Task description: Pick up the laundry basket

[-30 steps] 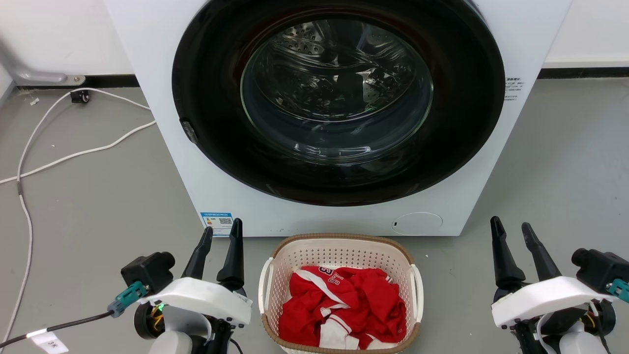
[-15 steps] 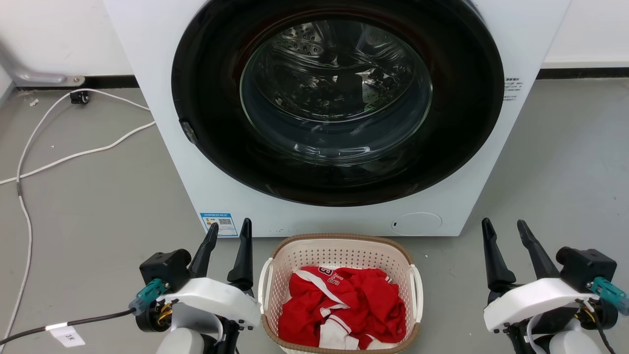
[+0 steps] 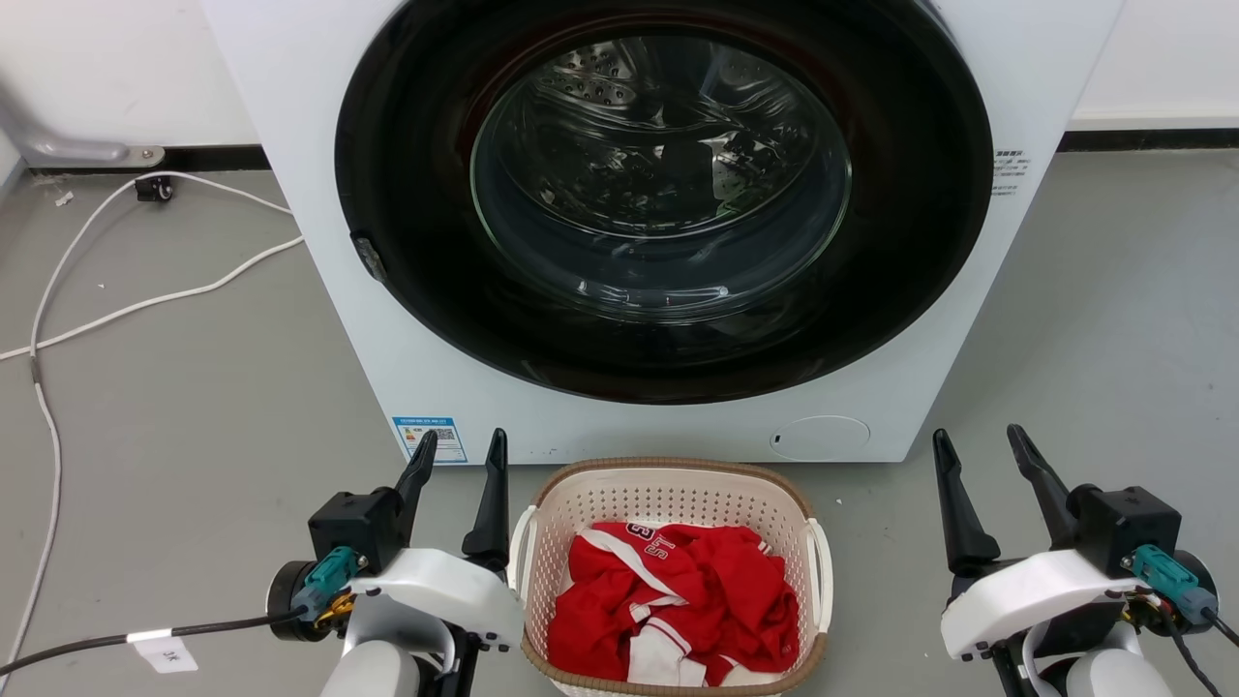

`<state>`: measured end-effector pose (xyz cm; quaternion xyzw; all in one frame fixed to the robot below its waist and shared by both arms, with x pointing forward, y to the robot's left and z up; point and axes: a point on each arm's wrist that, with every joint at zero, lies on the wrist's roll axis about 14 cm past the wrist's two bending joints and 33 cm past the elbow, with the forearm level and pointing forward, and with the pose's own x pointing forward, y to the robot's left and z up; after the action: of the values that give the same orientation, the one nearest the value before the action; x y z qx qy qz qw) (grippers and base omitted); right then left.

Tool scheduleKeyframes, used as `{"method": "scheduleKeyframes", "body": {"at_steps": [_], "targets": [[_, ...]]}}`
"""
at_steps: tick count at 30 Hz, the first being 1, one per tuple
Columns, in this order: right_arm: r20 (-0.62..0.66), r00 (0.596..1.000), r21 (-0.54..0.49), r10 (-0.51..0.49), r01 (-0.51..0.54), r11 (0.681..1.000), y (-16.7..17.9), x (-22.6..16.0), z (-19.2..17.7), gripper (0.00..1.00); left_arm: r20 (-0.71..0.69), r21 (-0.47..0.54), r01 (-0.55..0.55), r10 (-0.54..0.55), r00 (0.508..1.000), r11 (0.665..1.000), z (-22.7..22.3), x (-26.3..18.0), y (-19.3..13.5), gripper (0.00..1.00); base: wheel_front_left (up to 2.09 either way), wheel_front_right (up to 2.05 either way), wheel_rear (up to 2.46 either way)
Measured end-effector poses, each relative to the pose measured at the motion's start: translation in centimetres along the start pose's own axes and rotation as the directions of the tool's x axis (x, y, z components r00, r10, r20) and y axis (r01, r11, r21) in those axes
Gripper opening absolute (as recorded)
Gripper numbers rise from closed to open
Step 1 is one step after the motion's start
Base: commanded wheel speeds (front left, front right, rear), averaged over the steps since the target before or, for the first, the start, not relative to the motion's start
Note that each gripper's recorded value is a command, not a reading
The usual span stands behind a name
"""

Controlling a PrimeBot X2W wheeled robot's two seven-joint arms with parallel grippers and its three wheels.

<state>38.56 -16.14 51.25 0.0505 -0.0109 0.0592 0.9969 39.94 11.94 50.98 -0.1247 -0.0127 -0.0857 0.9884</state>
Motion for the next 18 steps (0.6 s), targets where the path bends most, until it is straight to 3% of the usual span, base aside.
{"method": "scheduleKeyframes", "body": {"at_steps": [18], "targets": [[-0.011, 1.000, -0.091, 0.019, -0.020, 0.996, 0.43, -0.11, -0.19, 1.00, -0.001, 0.113, 0.024, -0.024, 1.000, 0.993, -0.52, -0.04, -0.31, 1.00, 0.00, 0.00, 0.00]]}}
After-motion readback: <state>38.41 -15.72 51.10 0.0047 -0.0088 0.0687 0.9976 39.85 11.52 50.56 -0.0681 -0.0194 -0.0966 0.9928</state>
